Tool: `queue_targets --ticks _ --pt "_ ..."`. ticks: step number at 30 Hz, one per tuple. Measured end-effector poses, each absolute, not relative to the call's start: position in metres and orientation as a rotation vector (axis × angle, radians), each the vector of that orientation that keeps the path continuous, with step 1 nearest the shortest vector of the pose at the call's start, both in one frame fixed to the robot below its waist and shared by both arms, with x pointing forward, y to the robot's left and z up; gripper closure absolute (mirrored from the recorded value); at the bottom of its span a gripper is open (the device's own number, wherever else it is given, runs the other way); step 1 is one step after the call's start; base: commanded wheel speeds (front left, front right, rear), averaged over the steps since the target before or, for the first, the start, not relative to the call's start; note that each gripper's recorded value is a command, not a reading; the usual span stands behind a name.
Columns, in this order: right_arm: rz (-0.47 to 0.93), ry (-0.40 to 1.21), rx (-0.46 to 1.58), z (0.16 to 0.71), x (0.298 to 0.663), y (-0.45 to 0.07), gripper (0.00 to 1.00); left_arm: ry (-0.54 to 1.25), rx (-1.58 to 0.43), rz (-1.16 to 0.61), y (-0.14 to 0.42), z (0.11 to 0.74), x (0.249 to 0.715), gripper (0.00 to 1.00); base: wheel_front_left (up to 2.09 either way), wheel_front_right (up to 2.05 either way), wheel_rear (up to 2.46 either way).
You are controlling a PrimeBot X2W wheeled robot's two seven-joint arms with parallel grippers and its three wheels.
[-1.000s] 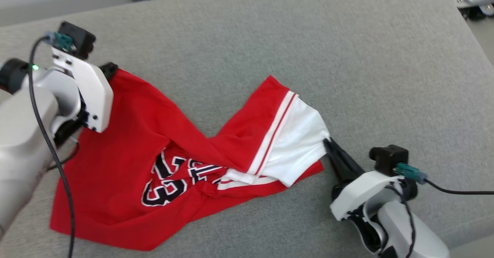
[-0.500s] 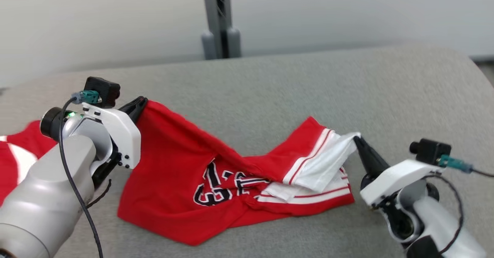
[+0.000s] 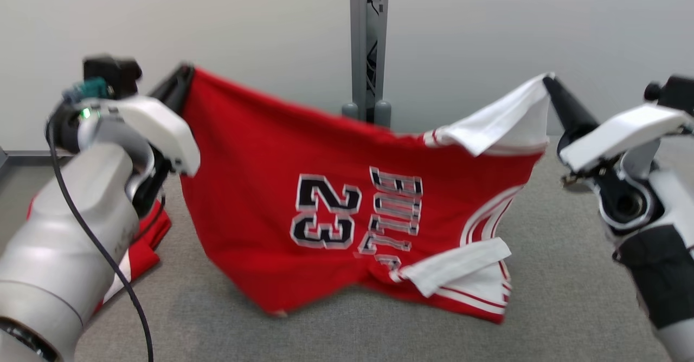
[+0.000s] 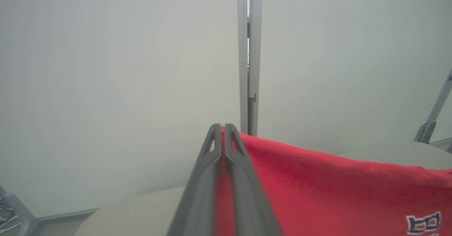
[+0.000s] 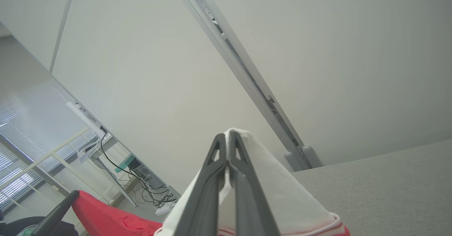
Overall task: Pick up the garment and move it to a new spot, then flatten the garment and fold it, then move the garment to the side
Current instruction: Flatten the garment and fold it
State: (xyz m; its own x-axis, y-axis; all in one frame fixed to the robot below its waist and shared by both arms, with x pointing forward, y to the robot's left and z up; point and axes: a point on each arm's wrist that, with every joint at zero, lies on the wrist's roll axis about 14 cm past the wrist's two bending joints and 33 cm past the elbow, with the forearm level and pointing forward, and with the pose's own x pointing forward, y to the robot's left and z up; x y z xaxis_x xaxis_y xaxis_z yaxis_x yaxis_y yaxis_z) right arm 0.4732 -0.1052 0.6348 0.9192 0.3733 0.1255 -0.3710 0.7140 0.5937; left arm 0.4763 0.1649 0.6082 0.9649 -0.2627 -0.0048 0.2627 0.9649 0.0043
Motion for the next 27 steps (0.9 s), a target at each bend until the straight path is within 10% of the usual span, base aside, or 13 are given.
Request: queue_targets --ticks 27 --pt "0.442 -0.412 0.479 0.826 0.473 -0.113 1.0 -0.446 -0.002 -0.184 0.165 0.772 0.461 1.0 0.0 0.0 0.0"
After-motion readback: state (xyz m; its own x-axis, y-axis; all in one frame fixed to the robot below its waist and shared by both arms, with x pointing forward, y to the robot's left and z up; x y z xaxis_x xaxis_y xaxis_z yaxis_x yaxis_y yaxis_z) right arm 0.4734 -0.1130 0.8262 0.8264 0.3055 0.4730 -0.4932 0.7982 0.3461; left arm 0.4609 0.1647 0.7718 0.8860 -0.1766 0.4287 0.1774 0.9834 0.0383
